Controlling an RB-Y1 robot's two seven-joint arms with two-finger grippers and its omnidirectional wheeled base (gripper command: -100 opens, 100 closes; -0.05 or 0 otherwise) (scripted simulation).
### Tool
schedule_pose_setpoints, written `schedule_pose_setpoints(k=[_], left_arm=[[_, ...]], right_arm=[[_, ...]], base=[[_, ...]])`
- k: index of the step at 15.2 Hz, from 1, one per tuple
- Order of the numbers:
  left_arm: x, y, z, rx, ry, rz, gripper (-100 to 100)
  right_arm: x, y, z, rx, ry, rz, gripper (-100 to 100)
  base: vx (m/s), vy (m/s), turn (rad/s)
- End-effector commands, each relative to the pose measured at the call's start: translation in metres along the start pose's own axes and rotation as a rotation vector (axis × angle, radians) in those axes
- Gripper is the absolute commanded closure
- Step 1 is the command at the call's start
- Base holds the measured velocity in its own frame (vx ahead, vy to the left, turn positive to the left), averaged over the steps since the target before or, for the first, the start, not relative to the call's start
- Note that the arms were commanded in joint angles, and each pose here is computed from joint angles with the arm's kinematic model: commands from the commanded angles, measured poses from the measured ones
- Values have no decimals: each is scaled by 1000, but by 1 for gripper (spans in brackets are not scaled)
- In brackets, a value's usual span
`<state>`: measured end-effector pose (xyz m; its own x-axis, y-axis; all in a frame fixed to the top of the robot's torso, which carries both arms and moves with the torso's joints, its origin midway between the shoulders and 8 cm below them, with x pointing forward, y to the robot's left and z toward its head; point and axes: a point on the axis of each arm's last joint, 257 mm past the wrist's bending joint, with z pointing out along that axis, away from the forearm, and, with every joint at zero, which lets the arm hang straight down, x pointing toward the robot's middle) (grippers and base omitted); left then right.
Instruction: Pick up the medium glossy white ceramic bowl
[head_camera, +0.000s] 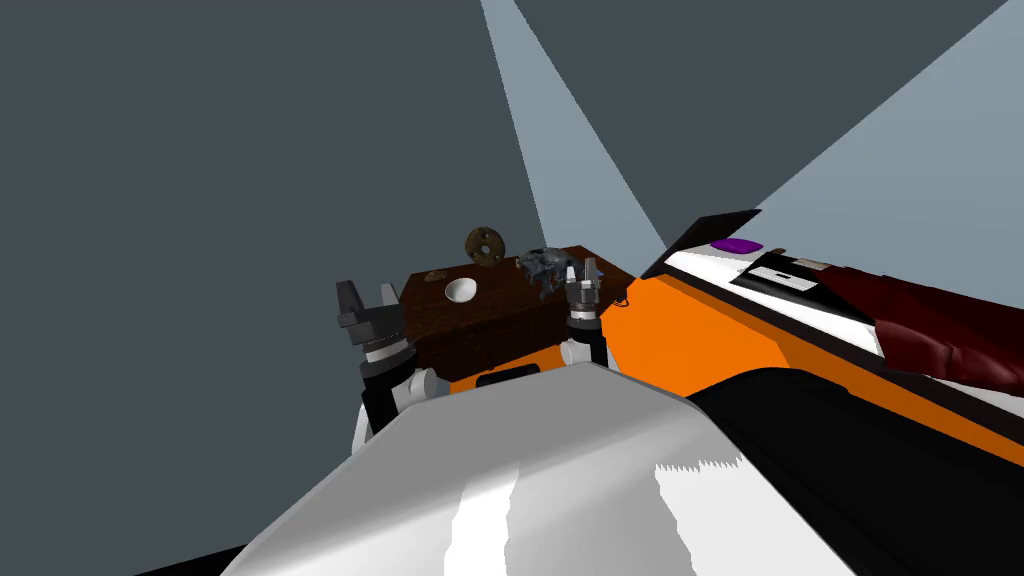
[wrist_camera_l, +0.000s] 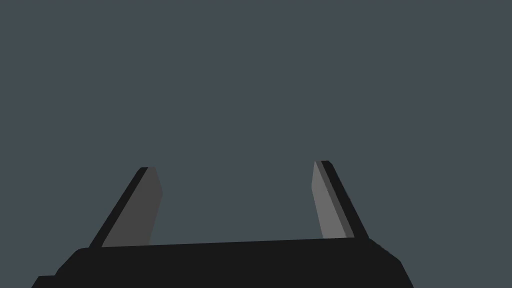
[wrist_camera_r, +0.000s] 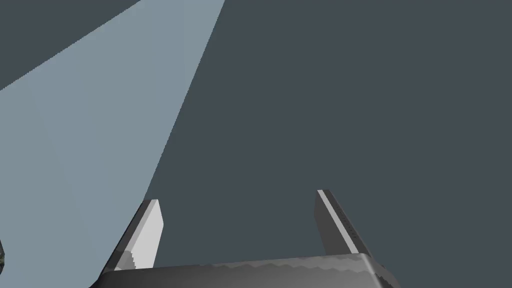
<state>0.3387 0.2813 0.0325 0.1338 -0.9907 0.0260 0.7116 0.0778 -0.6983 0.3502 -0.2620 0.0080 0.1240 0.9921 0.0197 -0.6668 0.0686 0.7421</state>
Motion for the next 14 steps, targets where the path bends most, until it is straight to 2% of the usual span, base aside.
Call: schedule_pose_setpoints(k=[1, 2, 5, 8, 12, 14], left_arm=[[3, 4, 1, -16, 37, 8, -100], [3, 4, 1, -16, 37, 8, -100], [7, 13, 4, -54, 86, 15, -100], [7, 26, 9, -107, 125, 18, -100], [6, 35, 11, -146, 139, 19, -100], [5, 45, 13, -185, 150, 18, -100]], right_arm=[[0, 0, 0, 0, 0, 0, 0], [0, 0, 0, 0, 0, 0, 0], [0, 0, 0, 0, 0, 0, 0], [0, 0, 0, 0, 0, 0, 0], [0, 0, 0, 0, 0, 0, 0], [0, 0, 0, 0, 0, 0, 0]], base=[[-7, 7, -31], [-12, 17, -43], [-20, 37, -71], [-26, 42, -74], [-28, 43, -73], [-22, 36, -94]])
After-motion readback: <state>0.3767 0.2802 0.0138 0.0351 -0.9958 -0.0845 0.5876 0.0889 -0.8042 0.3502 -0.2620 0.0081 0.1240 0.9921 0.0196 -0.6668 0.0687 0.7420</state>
